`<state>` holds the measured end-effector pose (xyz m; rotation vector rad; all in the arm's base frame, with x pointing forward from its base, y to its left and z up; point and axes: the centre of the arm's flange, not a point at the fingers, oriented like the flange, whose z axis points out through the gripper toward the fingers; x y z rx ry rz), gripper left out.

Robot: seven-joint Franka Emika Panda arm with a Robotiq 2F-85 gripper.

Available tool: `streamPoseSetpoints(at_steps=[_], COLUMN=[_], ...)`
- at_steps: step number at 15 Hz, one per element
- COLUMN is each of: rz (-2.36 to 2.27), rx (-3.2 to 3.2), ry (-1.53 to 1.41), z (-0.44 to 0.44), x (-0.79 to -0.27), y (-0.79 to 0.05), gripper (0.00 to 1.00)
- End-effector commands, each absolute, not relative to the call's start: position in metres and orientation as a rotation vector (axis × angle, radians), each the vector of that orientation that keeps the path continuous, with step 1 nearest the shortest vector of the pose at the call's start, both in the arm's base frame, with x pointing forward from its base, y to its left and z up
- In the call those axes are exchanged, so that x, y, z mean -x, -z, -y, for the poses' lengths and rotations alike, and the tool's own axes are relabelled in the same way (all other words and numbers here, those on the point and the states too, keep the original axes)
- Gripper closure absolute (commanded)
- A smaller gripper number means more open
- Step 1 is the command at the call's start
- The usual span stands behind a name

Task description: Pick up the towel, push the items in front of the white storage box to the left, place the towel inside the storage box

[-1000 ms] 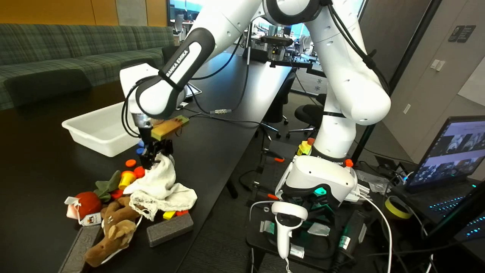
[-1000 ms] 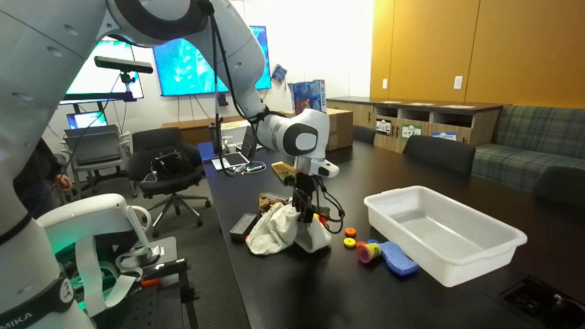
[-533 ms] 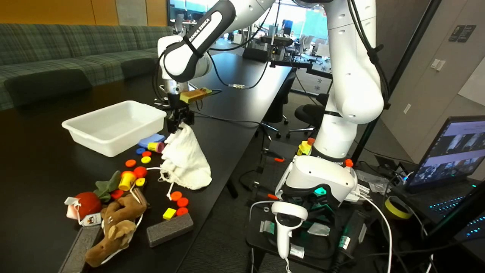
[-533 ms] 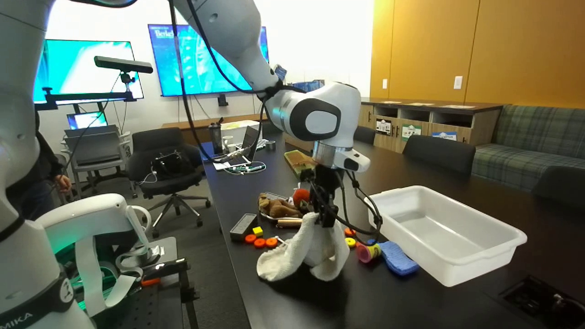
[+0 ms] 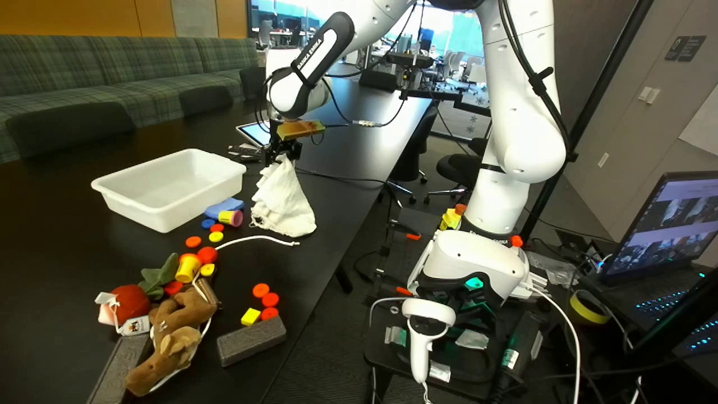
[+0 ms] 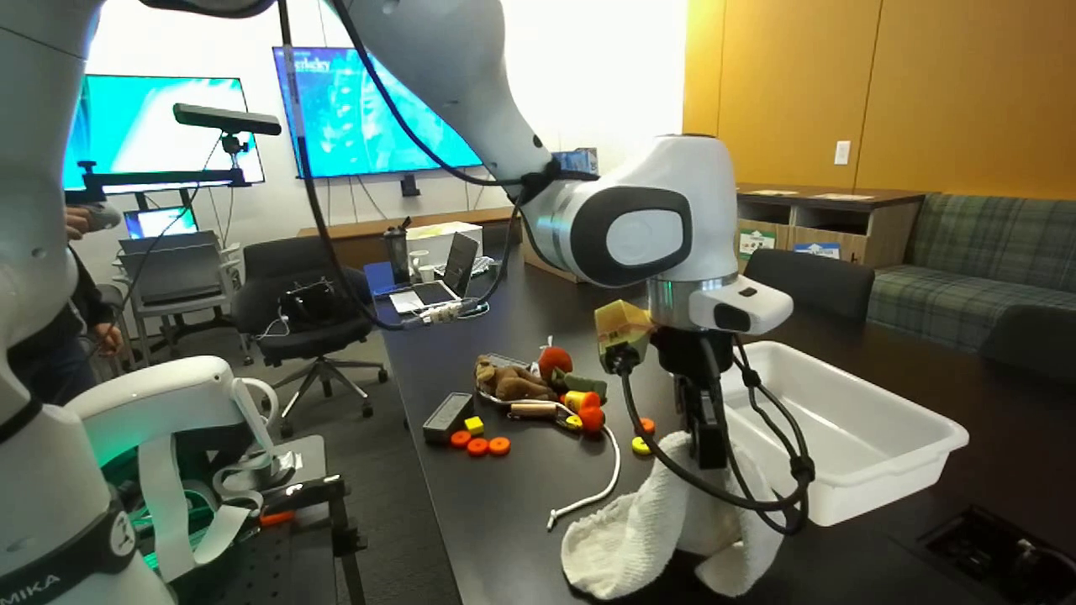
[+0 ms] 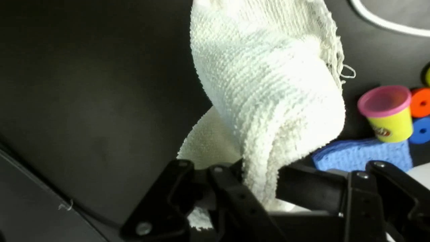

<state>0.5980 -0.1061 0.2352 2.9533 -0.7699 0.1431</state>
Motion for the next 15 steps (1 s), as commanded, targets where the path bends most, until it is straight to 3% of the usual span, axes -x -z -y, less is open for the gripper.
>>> streamPoseSetpoints(at_steps=[1, 9, 15], rz=[0.910, 1.252, 1.439], rx=[-2.803, -2.471, -2.275], ry=[-0.339, -0.549, -0.541], z=[0.113, 0.121, 0.111], x=[-0.637, -0.698, -0.713], y=[-0.194, -0.065, -0.035], gripper=[0.86, 0.86, 0.86])
